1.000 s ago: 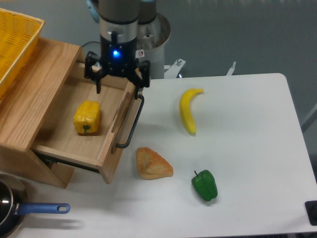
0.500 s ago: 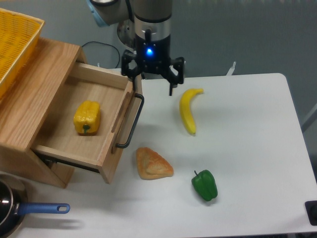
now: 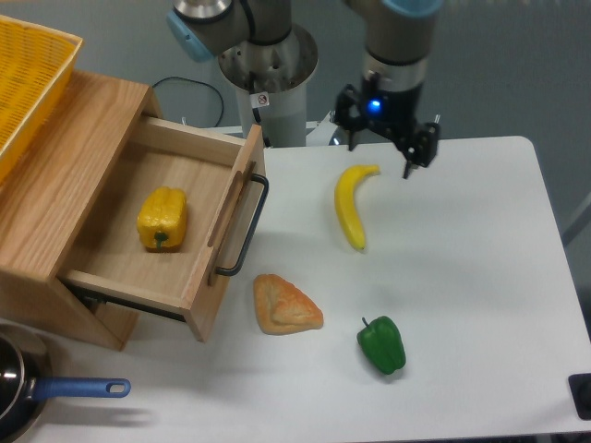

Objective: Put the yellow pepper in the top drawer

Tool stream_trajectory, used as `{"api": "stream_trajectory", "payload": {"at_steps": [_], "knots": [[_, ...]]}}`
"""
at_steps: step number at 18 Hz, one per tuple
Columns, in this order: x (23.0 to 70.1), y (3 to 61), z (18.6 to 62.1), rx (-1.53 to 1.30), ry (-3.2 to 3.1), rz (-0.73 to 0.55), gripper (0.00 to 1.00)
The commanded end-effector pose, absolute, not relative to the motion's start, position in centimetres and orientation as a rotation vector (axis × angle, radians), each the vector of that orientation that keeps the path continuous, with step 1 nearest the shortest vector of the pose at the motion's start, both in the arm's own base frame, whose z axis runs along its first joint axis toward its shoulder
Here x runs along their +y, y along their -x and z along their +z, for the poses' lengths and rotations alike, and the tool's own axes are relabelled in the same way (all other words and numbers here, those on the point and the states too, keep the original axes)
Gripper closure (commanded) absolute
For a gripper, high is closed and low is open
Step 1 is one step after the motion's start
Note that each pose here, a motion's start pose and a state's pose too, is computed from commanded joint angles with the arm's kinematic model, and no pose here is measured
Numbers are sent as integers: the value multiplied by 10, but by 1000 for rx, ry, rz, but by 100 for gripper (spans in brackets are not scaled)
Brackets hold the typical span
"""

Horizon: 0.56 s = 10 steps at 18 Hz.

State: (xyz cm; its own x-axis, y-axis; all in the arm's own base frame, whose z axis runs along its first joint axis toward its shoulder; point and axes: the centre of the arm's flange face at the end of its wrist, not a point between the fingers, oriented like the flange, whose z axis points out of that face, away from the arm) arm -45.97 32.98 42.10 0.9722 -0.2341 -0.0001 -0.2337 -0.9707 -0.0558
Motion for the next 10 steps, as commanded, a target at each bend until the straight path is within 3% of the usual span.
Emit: {"api": "stream_trajectory", "payload": {"at_steps": [10], "knots": [[342, 553, 365, 498, 3107, 9, 0]]}}
